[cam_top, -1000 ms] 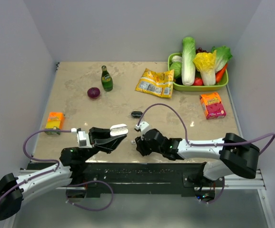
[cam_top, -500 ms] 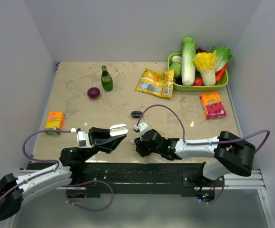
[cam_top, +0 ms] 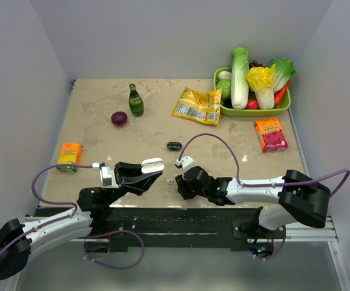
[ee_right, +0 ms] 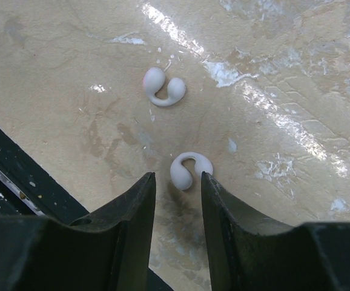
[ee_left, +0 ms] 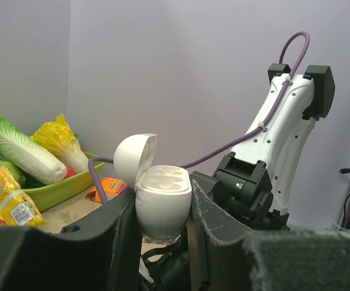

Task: Insert the wireless bluetooth earbuds into the charging case
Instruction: Adjust the earbud at the center of the board.

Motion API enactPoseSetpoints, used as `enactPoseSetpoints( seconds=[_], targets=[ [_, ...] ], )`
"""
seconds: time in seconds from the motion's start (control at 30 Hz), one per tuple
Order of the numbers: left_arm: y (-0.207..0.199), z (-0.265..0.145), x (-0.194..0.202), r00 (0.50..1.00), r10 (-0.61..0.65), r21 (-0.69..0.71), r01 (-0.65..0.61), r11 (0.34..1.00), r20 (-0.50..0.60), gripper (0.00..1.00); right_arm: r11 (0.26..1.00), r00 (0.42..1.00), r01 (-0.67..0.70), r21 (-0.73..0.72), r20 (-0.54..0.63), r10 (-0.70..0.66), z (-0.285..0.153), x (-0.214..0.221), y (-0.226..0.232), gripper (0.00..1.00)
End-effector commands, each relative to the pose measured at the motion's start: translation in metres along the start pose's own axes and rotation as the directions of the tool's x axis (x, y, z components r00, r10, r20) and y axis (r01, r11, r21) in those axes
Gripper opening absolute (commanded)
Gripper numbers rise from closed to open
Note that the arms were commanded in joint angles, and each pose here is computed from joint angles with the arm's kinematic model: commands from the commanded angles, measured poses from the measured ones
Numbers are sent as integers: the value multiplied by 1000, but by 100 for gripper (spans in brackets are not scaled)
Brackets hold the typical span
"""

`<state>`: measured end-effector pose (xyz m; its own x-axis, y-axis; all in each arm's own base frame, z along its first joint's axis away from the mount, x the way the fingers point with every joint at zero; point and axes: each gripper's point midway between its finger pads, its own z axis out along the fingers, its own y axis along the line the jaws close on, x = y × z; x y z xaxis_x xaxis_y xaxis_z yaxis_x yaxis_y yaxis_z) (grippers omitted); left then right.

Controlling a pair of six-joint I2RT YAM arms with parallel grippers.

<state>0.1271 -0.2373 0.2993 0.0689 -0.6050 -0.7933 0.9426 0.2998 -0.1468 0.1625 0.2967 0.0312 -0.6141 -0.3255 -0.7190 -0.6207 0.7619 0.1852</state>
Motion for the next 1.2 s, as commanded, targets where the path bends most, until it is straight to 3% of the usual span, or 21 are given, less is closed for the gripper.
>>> enactPoseSetpoints(
  seconds=[0.0,0.13,0.2,0.3,0.4,0.77,1.17],
  targets=[
    [8,-60,62,989,-51,-55,44,998,-141,0,999,996,-39,13,85,38,-11,-19,-2,40],
    [8,-60,61,989,-49,-54,42,998,-139,0,997,984,-31,-64,172,41,-26,-48,14,45],
    [8,-59,60,990,-48,-53,41,998,-136,0,995,984,-8,-96,178,25,-29,-54,23,42],
    [8,-58,59,990,-47,-52,41,998,-133,0,991,990,18,-129,140,0,-28,-45,31,10],
    [7,-59,60,990,-47,-49,41,998,-135,0,989,996,18,-149,92,-4,-27,-28,33,0],
    [7,-59,61,989,-49,-49,43,998,-142,0,997,998,-34,-74,-50,30,-3,24,16,0],
    [10,-62,63,988,-48,-66,39,997,-145,0,976,986,-165,143,7,166,8,15,-34,0]
  ],
)
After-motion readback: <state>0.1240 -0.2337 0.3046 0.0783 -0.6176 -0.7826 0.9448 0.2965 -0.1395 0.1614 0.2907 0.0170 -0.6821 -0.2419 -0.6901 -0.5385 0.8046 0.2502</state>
